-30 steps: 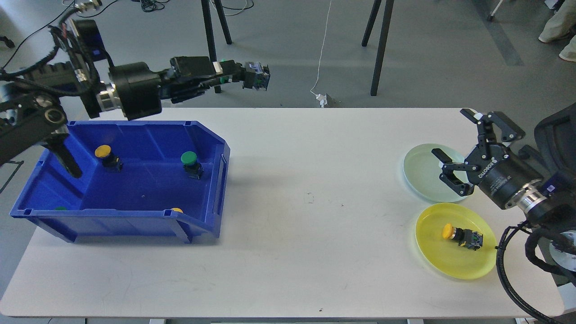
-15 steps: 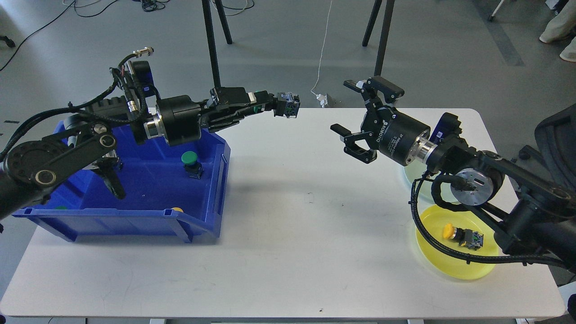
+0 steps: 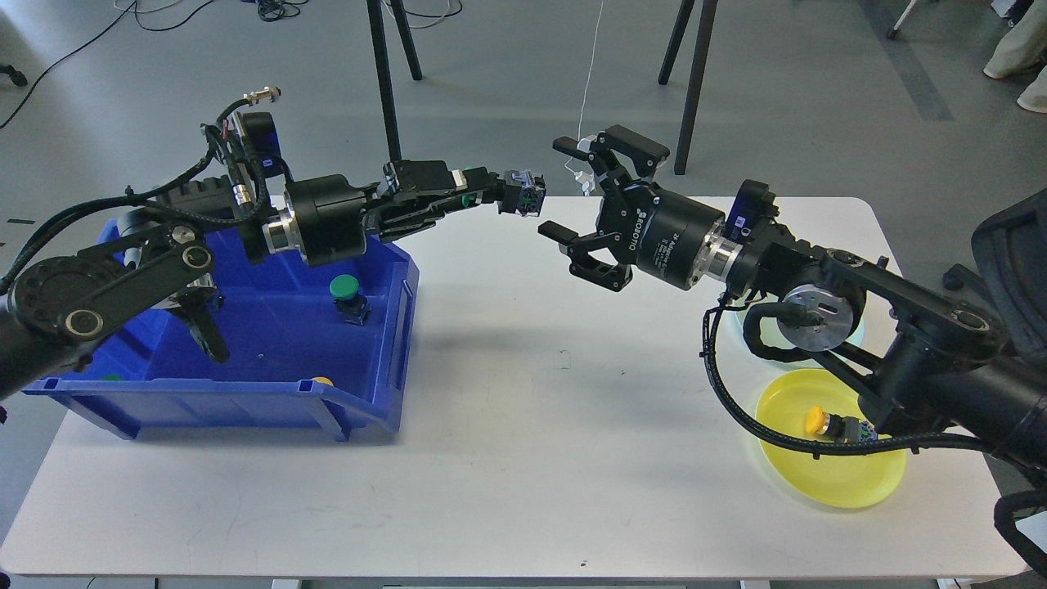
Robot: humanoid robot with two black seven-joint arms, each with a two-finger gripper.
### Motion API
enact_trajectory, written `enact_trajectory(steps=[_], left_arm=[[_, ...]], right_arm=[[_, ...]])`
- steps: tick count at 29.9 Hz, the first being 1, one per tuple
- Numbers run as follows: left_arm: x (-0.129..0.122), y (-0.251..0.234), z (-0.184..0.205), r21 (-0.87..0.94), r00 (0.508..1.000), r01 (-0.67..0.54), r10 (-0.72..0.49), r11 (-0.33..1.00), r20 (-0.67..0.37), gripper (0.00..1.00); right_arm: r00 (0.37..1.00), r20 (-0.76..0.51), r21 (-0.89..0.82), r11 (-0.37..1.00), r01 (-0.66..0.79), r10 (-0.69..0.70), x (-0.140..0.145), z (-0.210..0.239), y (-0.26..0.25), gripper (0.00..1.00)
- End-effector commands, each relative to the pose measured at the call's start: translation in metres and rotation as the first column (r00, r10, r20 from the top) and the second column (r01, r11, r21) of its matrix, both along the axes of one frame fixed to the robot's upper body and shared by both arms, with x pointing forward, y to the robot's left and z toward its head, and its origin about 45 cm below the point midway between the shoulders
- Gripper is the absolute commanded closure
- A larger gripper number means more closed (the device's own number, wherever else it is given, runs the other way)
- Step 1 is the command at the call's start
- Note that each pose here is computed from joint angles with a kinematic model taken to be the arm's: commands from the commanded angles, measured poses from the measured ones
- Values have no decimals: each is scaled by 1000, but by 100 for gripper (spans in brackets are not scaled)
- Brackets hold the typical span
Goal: Pass button and place on color plate
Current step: 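Move the right gripper to the green button and grasp it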
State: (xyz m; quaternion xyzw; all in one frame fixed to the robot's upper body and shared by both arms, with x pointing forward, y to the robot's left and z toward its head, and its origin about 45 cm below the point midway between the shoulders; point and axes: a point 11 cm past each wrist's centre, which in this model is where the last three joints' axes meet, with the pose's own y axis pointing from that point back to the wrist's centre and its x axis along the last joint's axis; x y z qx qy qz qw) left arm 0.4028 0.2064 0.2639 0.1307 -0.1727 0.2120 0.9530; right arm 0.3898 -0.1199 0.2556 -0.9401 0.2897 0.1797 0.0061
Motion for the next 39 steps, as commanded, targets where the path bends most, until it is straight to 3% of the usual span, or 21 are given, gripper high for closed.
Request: enact_trajectory(steps=[1,5,9,19,28,33,36,39], left_arm=[[0,0,1,-1,1000,-1,1,1000,1,88],[0,0,1,-1,1000,-1,1,1000,1,88],[1,1,1,-2,1000,-3,3,1000,2,87],[1,2,-1,1,1000,-5,5,1000,-1,87],[1,2,-1,1,1000,-5,5,1000,-1,85],[1,2,-1,1,1000,-5,5,1000,-1,84],[1,2,0,-3,1000,-7,7,1000,-1,73],[1,0,1,-19,1000,-9,8,1000,-6,39]], right_arm=[[1000,-8,-8,1000,-17,17,-1,-4,6,5],[1000,-11,-2,1000,-15,15,-2,-5,10,14],[1000,-18,-7,1000,18,-18,4,-9,3,37],[999,-26,-3,1000,19,-19,7,-13,8,74],[999,-22,12,999,31,-31,11,-9,9,95],[999,-23,15,999,34,-34,11,-9,8,99],[999,-21,16,999,37,-36,12,-8,8,99],[999,-21,18,999,34,-34,11,-7,8,99]])
